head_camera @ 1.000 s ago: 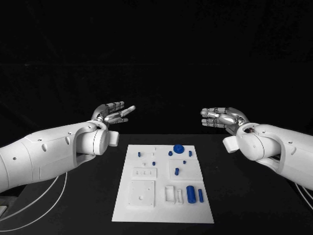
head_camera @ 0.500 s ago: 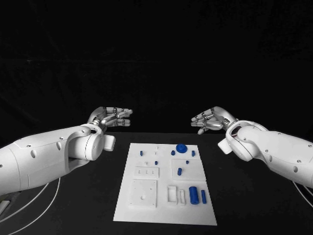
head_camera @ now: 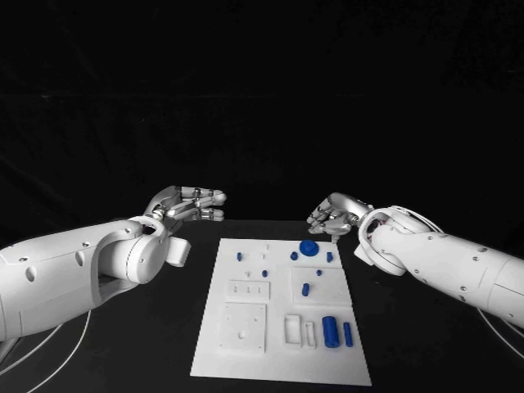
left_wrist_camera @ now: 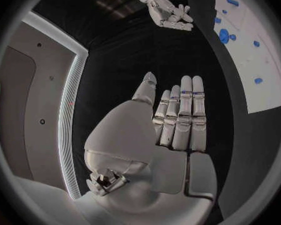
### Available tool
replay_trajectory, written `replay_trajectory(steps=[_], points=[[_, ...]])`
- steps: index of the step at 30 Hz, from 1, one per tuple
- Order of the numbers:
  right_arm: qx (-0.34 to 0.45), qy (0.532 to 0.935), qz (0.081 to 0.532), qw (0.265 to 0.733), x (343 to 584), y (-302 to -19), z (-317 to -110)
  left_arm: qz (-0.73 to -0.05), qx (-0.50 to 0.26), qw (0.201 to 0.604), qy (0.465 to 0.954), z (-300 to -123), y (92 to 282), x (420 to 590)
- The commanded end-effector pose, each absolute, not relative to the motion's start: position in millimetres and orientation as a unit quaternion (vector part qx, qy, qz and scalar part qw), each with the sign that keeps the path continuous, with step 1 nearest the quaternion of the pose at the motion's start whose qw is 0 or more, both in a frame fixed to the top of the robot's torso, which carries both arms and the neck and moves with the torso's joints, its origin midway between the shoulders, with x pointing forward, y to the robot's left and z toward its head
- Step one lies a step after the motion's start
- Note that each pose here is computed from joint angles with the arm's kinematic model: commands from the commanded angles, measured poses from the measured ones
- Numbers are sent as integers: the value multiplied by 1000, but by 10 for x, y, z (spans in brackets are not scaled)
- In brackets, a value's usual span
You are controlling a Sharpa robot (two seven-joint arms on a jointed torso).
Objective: Assemble the parts on the task board
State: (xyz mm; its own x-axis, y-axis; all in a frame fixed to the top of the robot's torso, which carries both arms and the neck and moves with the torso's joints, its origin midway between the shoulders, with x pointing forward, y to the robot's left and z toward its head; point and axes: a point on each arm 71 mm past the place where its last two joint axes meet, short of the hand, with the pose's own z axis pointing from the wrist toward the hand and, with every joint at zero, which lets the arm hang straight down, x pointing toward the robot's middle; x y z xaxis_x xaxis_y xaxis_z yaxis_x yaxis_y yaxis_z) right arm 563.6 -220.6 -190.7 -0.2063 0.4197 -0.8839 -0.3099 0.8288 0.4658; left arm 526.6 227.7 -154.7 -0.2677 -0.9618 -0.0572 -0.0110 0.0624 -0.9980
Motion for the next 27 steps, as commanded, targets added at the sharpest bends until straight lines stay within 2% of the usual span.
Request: replay_trajectory(steps=[1, 13, 27], points=[[-36, 734, 207, 646, 5649, -2150, -1933, -562, -399, 424, 588, -1487, 2210, 5233], [-87, 733, 151, 658, 5683, -1942, -1954, -567, -394, 413, 594, -1459, 2121, 5215], [-99, 729, 138, 663, 5690, -1853, -1956, -565, -393, 409, 599, -1473, 2092, 5233]])
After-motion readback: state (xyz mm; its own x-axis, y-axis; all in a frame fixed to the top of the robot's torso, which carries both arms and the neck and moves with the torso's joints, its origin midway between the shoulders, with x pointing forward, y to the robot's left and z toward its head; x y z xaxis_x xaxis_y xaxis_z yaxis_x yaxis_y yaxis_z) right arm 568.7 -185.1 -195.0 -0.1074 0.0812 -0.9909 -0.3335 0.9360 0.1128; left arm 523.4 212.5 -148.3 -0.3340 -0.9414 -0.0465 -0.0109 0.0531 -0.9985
